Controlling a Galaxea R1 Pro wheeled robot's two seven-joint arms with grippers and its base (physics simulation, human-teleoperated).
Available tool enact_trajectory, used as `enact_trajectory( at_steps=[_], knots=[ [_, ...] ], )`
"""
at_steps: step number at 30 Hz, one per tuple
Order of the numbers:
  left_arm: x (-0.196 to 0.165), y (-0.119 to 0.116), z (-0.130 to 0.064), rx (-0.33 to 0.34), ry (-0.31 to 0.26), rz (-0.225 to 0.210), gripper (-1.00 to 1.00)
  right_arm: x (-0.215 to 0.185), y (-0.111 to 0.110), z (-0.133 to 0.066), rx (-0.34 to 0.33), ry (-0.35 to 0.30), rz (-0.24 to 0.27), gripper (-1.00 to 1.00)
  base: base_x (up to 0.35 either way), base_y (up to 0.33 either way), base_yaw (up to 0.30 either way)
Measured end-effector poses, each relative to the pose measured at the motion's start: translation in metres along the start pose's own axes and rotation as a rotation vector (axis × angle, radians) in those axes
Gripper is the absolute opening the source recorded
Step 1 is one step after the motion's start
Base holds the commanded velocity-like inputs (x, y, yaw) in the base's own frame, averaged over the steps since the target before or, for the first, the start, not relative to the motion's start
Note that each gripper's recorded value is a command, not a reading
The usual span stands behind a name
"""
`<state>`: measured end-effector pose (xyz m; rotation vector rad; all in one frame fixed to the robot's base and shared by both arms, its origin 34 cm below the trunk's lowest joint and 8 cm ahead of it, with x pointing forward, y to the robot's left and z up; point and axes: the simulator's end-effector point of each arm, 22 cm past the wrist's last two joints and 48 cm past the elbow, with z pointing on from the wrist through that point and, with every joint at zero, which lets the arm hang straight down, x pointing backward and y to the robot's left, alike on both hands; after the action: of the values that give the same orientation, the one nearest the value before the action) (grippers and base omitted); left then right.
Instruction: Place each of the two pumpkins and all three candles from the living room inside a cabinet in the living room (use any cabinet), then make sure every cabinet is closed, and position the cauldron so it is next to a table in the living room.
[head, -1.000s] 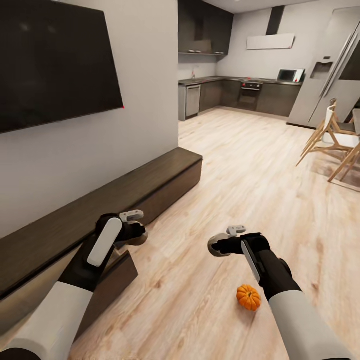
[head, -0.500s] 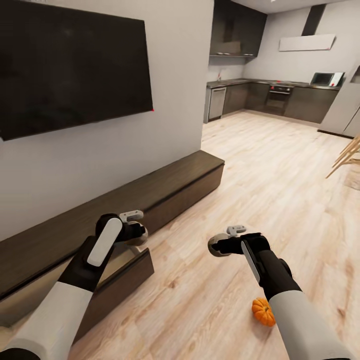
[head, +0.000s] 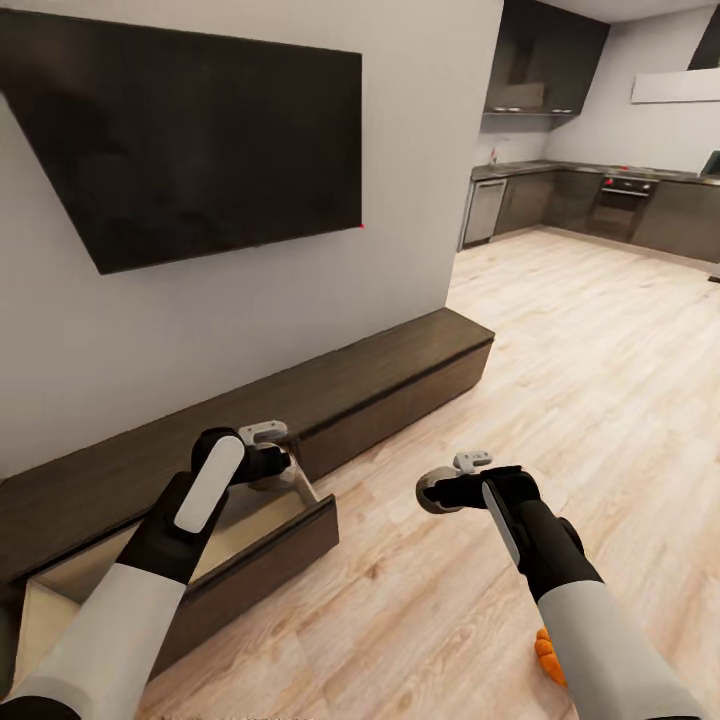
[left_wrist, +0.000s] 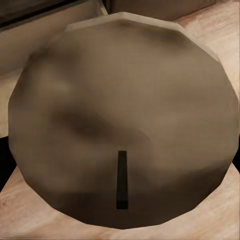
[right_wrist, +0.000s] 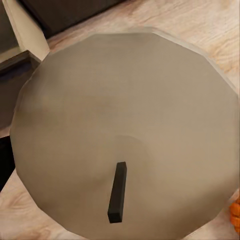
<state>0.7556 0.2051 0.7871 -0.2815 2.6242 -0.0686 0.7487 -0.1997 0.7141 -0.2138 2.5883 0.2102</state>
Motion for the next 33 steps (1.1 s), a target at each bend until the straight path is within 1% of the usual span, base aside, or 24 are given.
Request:
enact_trajectory(
  at_steps=[14, 15, 16, 19, 33],
  knots=[
    [-0.012, 0.0, -0.02, -0.003, -0.004, 0.0, -1.0, -0.012, 0.003, -0.018, -0.001, -0.002, -0.001, -1.0, 0.0, 0.0, 0.287],
    [-0.015, 0.004, -0.022, -0.003, -0.007, -0.019, -1.0, -0.013, 0.004, -0.02, -0.002, -0.002, -0.001, -1.0, 0.0, 0.0, 0.287],
    [-0.017, 0.008, -0.023, -0.01, -0.007, -0.023, -1.0, -0.013, 0.004, -0.021, -0.002, -0.002, 0.0, -1.0, 0.0, 0.0, 0.287],
    [-0.019, 0.006, -0.027, -0.001, -0.006, -0.036, -1.0, -0.016, 0.004, -0.025, -0.002, -0.003, -0.001, -1.0, 0.0, 0.0, 0.287],
    [-0.019, 0.006, -0.027, 0.0, -0.006, -0.041, -1.0, -0.016, 0.005, -0.025, -0.003, -0.002, 0.0, -1.0, 0.0, 0.0, 0.287]
  ],
)
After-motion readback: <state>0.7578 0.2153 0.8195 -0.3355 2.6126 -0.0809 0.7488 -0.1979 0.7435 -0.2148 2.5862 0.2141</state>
